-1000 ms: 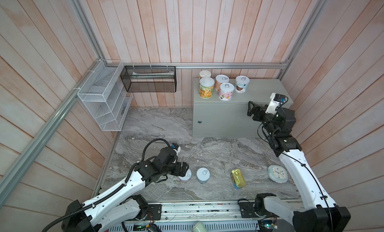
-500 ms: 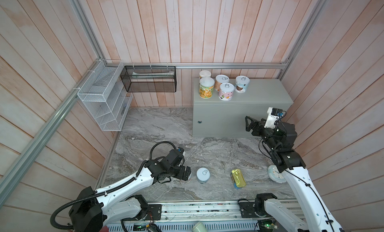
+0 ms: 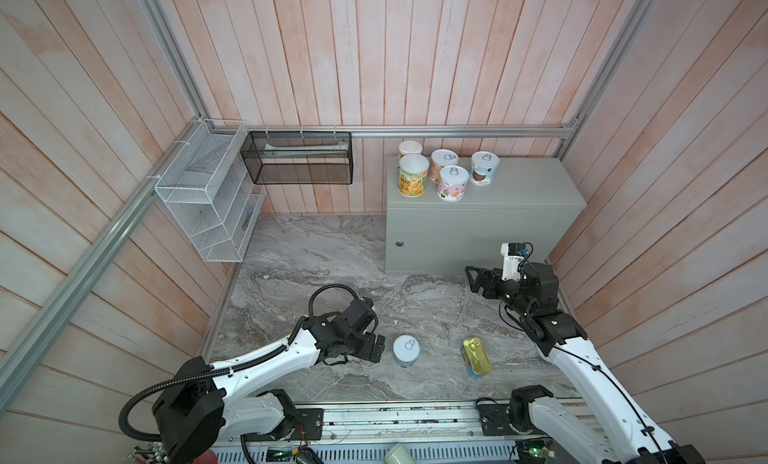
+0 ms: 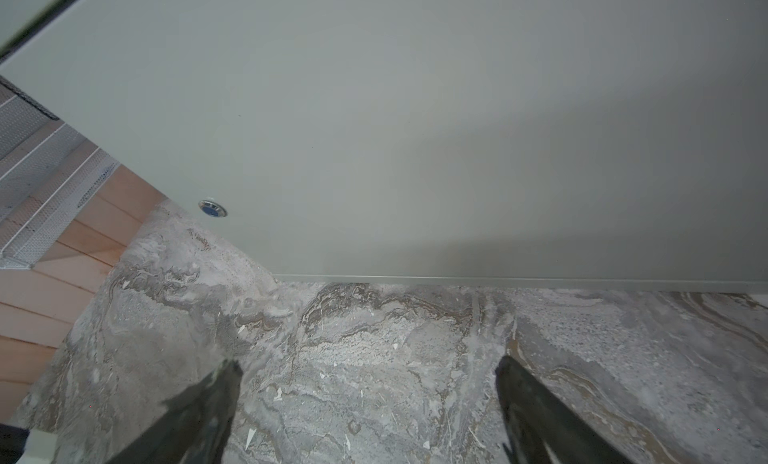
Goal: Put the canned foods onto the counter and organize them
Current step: 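Close left gripper around the pink-labeled white-lidded can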
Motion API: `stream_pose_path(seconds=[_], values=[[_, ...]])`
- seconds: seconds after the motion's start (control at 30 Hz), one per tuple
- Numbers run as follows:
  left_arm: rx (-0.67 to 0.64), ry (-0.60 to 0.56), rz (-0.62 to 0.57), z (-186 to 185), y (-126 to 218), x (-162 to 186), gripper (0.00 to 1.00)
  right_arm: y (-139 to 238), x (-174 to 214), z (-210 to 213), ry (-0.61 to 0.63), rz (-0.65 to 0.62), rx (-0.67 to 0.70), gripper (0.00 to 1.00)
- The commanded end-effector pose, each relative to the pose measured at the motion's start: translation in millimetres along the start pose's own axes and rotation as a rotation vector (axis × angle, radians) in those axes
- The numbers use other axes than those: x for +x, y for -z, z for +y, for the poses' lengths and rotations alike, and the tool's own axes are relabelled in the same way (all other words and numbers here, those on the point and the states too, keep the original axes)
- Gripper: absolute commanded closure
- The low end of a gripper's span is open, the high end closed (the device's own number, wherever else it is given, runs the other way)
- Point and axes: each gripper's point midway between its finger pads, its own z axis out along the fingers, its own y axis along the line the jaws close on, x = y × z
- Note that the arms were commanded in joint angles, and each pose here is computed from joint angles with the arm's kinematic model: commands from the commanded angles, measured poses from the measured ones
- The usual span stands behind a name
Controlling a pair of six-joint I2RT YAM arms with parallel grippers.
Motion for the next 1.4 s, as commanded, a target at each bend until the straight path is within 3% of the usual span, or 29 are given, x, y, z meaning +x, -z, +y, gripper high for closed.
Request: stream_pose_path(seconds=[0.0,0.4,0.83,1.37], values=[[-0.005,0.021,-0.028,-2.5,1.0,-8.4,0.0,-4.8,5.4,5.9,-0.007,-0.003,-0.026,0.05],[-0.063,0.013,0.024,4.2,-14.2,0.7,0.0,-10.6,29.7,9.6,-0.023,0.036,-0.058,0.05],[-0.123,0.051,0.014,19.5,-19.3,2.2,0.26,-9.0,42.5,7.0,-0.042,0.047,-0.058,0.05],[-0.096,0.079,-0.019,35.8,-25.9,-21.5,0.31,-15.4,78.2,10.2,-0.038,0.117,-0.131,0.05]])
